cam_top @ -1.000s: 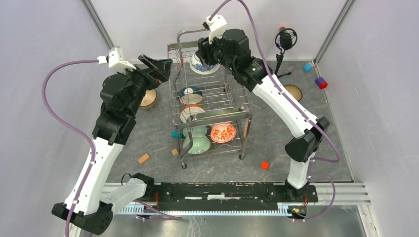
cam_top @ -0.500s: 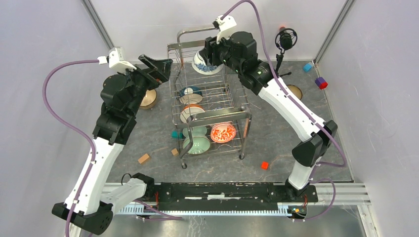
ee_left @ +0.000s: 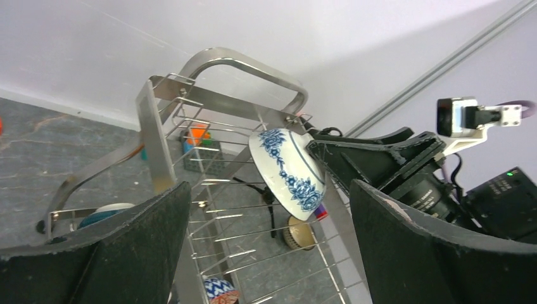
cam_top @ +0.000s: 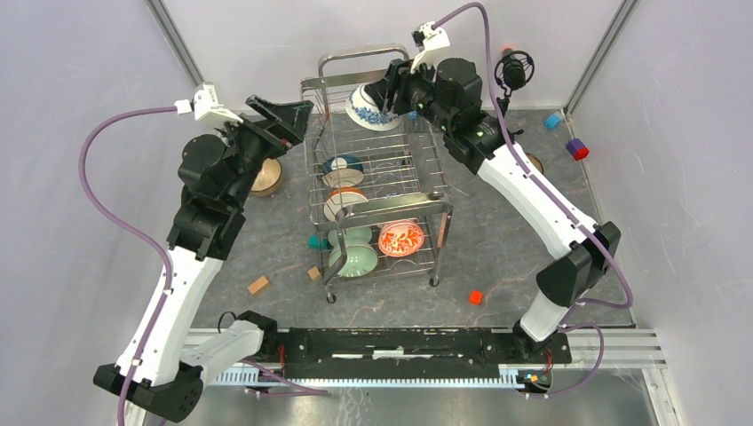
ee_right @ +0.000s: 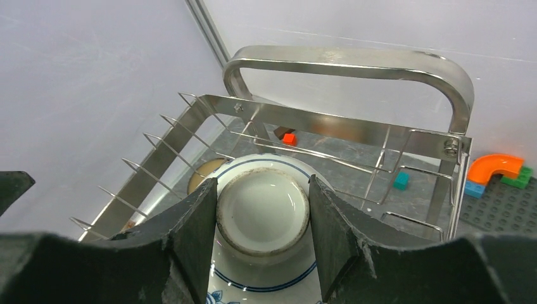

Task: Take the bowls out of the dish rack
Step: Pick up the bowl from the dish rack.

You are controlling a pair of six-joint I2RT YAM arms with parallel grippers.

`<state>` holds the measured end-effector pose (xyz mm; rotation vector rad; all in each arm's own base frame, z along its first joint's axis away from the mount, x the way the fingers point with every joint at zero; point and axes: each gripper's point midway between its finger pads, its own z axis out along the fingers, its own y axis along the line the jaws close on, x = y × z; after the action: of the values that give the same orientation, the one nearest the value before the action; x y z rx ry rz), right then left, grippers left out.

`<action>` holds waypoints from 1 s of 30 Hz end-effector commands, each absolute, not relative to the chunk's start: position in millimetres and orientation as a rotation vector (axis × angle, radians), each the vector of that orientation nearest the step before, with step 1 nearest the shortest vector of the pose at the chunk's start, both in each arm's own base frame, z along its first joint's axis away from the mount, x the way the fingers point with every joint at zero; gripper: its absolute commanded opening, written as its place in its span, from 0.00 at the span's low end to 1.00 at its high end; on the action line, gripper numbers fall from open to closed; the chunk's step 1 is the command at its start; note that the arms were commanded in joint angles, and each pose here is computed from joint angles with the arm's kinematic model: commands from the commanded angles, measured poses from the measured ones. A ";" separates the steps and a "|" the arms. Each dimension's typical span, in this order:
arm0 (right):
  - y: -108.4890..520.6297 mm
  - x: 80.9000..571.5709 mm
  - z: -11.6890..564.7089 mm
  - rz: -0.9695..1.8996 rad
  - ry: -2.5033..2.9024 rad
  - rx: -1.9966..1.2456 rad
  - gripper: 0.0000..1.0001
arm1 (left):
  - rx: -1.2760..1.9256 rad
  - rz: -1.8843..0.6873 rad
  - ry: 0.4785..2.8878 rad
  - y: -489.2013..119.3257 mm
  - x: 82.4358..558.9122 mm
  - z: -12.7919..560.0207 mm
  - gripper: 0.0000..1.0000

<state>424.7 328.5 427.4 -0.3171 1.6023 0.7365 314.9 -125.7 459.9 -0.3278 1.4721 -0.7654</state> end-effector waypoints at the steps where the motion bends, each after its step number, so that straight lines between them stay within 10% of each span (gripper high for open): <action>1: 322.2 404.4 480.1 0.902 1.450 -0.253 0.00 | -0.325 -0.927 1.390 -140.3 306.9 485.6 1.00; 30: 309.6 391.3 481.7 1.213 1.374 -0.095 0.00 | -0.338 -1.507 1.507 -222.8 327.4 460.8 0.98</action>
<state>404.9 319.1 447.4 -0.1067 1.4849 1.1613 341.0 -190.2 470.1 -0.3834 1.3907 -1.3256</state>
